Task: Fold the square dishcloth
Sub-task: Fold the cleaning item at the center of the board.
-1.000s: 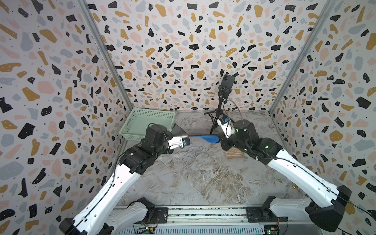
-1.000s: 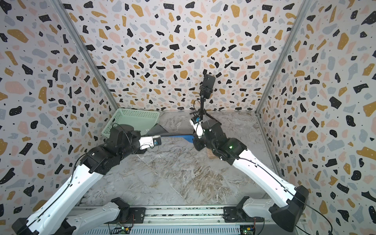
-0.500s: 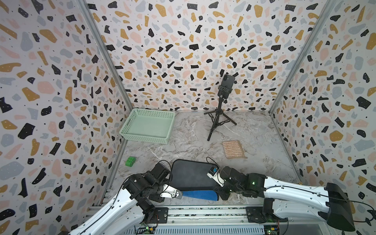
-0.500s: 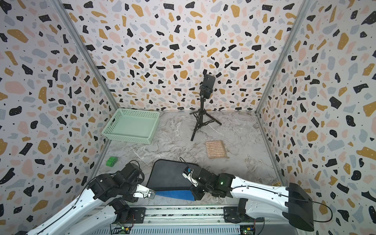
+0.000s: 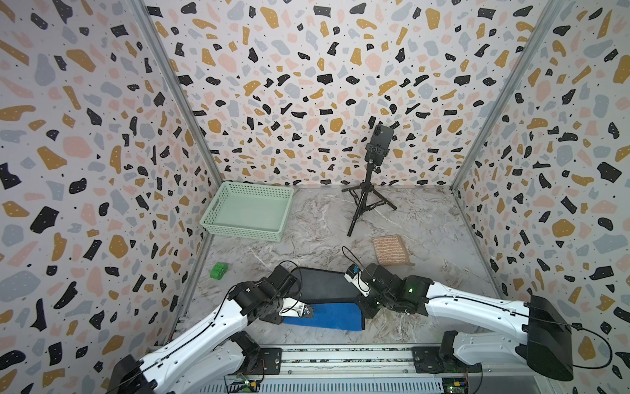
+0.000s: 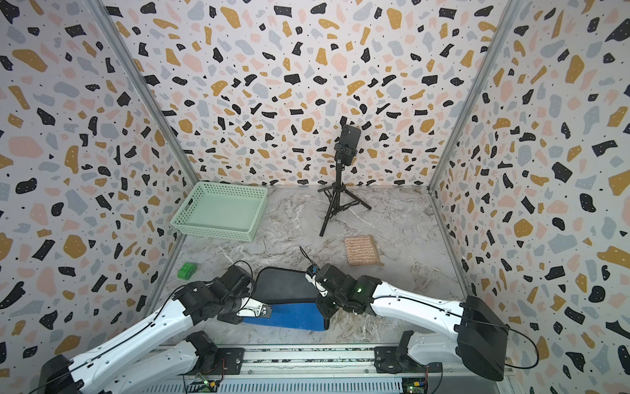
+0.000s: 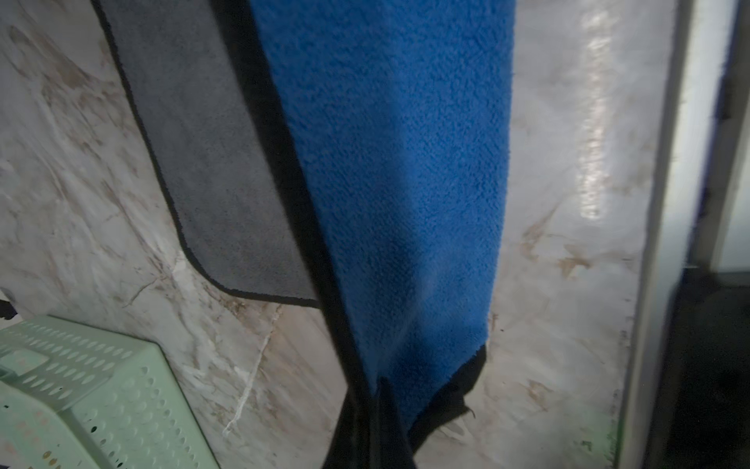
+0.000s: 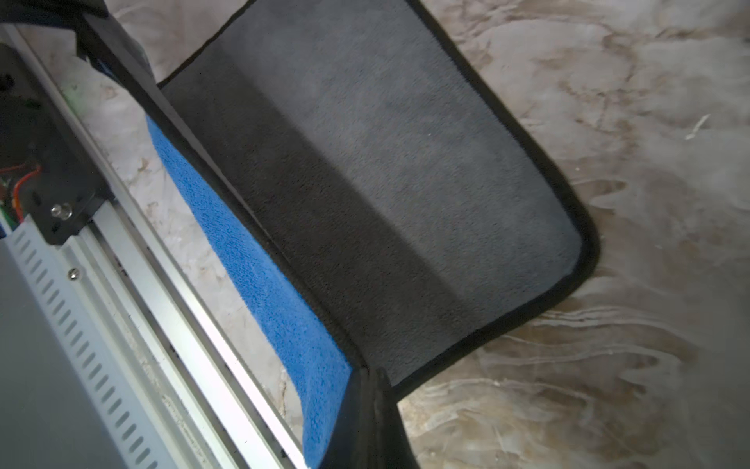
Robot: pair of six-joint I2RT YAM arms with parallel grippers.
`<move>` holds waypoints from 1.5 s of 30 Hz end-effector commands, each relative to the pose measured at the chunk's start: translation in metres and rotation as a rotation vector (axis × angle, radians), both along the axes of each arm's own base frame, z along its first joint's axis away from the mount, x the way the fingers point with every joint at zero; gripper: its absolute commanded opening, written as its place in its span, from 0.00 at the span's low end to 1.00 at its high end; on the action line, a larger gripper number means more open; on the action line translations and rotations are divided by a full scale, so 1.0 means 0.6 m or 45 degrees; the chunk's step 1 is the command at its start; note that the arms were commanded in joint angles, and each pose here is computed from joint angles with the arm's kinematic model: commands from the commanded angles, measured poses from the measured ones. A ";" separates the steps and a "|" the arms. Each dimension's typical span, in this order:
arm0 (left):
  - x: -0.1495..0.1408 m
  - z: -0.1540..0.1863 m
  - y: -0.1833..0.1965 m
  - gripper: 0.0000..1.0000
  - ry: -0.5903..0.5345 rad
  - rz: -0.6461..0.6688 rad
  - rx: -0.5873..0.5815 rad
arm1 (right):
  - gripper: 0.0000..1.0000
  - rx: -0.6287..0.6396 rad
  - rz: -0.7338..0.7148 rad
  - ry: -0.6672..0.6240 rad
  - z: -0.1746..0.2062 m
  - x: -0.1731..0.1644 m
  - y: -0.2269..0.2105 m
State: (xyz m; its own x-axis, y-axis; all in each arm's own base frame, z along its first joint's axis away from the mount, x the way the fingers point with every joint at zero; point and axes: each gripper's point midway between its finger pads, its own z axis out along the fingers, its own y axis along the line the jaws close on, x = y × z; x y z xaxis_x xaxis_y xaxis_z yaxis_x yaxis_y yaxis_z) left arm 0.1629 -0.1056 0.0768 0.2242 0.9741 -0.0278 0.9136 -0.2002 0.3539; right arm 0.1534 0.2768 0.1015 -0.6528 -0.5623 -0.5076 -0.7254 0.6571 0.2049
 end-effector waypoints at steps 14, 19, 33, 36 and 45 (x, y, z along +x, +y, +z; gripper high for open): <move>0.186 0.016 -0.039 0.00 -0.234 0.212 -0.018 | 0.00 -0.086 -0.118 -0.043 -0.018 0.106 -0.008; 0.200 -0.001 -0.045 0.00 -0.224 0.216 -0.011 | 0.00 -0.114 -0.171 -0.057 -0.035 0.142 -0.013; 0.277 -0.025 -0.056 0.00 -0.272 0.321 -0.021 | 0.00 -0.163 -0.208 -0.154 -0.052 0.198 -0.008; 0.285 -0.036 -0.056 0.00 -0.270 0.328 -0.001 | 0.00 -0.183 -0.216 -0.155 -0.060 0.203 -0.009; 0.298 -0.030 -0.058 0.57 -0.337 0.349 -0.037 | 0.29 -0.307 -0.285 -0.191 -0.080 0.219 -0.036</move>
